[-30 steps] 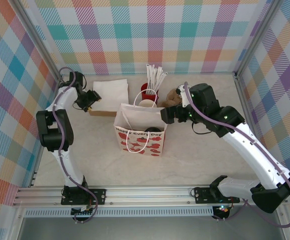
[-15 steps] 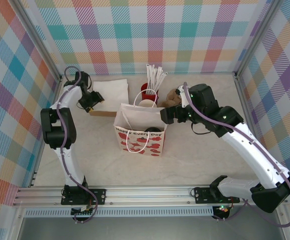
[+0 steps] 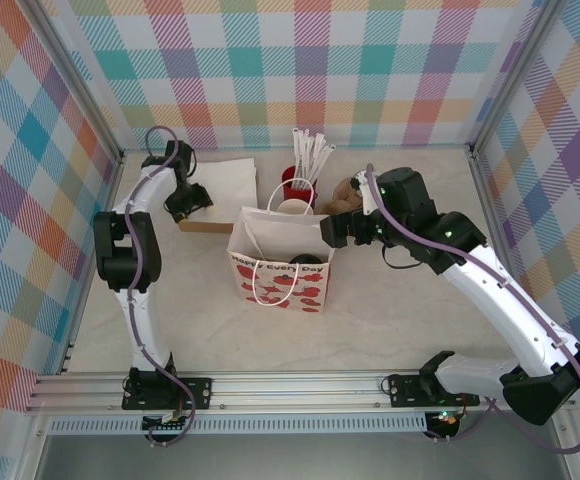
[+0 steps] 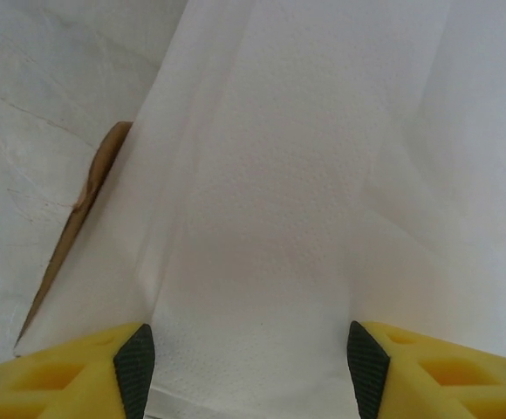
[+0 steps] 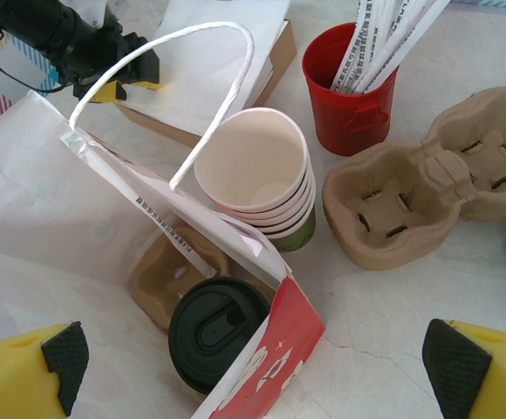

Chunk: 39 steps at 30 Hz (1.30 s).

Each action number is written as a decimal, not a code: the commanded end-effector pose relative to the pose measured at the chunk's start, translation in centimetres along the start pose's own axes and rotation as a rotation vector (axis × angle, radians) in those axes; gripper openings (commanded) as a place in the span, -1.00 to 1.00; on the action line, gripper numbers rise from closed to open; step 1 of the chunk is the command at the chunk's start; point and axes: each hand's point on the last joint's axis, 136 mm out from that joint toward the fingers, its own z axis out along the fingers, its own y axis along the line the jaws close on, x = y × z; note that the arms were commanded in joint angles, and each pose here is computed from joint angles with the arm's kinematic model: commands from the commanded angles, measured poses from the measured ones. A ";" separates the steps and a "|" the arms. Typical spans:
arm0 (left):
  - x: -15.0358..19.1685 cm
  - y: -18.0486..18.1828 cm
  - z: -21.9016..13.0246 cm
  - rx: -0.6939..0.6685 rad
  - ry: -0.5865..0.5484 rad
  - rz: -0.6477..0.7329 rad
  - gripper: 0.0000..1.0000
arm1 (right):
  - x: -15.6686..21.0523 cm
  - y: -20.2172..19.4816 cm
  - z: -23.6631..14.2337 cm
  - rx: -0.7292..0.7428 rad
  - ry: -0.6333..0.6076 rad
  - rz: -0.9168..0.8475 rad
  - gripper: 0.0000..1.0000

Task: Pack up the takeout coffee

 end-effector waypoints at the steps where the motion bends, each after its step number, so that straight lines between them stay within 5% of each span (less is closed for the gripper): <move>1: 1.4 1.0 1.4 -0.097 0.051 0.061 0.21 | 0.0 -0.2 0.4 0.003 -0.004 0.010 1.00; 26: -0.6 -0.6 -2.0 -0.063 -0.016 0.102 -0.23 | 0.3 0.0 1.2 -0.013 0.015 0.020 1.00; 39: -1.3 -1.1 -3.9 -0.030 -0.062 0.120 -0.78 | 0.1 -0.3 0.7 0.006 0.004 0.010 0.99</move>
